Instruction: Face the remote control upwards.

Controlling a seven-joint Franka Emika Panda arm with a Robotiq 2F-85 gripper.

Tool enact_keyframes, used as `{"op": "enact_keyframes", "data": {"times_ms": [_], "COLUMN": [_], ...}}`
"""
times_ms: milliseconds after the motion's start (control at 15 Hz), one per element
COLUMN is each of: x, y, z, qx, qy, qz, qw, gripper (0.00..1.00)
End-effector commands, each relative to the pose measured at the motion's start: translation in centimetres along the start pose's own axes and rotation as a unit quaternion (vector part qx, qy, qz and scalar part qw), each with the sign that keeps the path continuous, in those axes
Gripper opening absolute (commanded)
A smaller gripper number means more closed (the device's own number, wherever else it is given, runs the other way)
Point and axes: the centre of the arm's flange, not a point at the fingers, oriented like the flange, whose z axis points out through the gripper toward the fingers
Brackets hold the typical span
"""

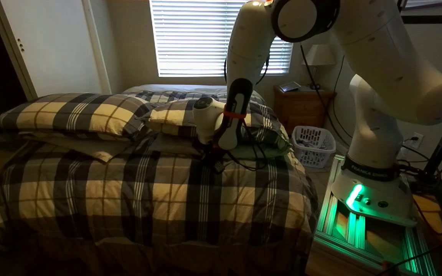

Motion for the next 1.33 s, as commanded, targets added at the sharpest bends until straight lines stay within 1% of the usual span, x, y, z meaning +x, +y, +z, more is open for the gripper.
{"op": "enact_keyframes", "data": {"times_ms": [0, 400, 667, 733, 1000, 1133, 1267], "x": [0.4, 1.4, 1.9, 2.2, 2.0, 2.3, 2.8], "y": [-0.8, 1.1, 1.1, -0.8, -3.2, -3.7, -3.1], "z": [0.3, 0.6, 0.3, 2.3, 4.1, 4.8, 5.2], "qx": [-0.014, -0.040, -0.049, -0.049, -0.042, -0.054, -0.072], "qy": [-0.012, -0.033, -0.035, -0.041, -0.055, -0.052, -0.054], "qz": [-0.047, -0.080, -0.135, -0.149, -0.190, -0.199, -0.201], "qw": [0.9987, 0.9955, 0.9890, 0.9868, 0.9793, 0.9771, 0.9754], "gripper": [0.37, 0.37, 0.37, 0.37, 0.37, 0.37, 0.37]}}
